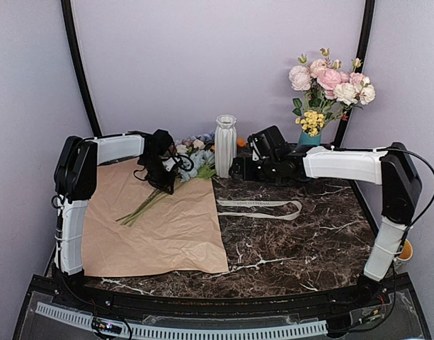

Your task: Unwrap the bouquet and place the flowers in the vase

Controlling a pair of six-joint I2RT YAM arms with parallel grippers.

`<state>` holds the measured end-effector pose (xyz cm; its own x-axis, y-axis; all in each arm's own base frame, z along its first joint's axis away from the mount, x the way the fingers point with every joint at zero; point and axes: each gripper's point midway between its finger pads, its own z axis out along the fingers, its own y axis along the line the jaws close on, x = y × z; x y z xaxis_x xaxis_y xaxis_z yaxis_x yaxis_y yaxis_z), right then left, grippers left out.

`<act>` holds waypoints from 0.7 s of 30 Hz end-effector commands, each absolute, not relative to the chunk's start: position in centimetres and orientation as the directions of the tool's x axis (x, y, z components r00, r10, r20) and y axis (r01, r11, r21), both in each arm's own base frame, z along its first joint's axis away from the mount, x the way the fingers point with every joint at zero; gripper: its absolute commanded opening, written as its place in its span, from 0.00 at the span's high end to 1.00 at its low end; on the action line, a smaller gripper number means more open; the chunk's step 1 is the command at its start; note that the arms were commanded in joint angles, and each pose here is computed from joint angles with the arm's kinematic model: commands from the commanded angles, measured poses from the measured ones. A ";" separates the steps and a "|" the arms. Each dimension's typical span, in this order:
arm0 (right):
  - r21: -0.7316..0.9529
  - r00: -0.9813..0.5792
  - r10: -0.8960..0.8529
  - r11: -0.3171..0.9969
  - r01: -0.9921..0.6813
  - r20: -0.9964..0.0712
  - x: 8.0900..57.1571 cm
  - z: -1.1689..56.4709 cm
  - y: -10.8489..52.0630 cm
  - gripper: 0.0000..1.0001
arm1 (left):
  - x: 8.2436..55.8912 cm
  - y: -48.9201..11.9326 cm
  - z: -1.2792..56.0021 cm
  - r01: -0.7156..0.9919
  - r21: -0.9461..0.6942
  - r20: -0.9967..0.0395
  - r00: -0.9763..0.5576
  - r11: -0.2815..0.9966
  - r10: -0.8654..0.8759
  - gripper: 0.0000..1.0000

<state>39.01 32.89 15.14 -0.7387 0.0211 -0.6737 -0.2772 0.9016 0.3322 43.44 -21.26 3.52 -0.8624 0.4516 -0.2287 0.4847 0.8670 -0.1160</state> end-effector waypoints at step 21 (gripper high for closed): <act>0.391 -0.716 0.087 0.879 -0.272 -0.693 39.1 17.6 32.9 0.04 | 42.7 -20.9 2.9 0.435 -0.103 -0.197 -0.890 0.895 0.410 1.00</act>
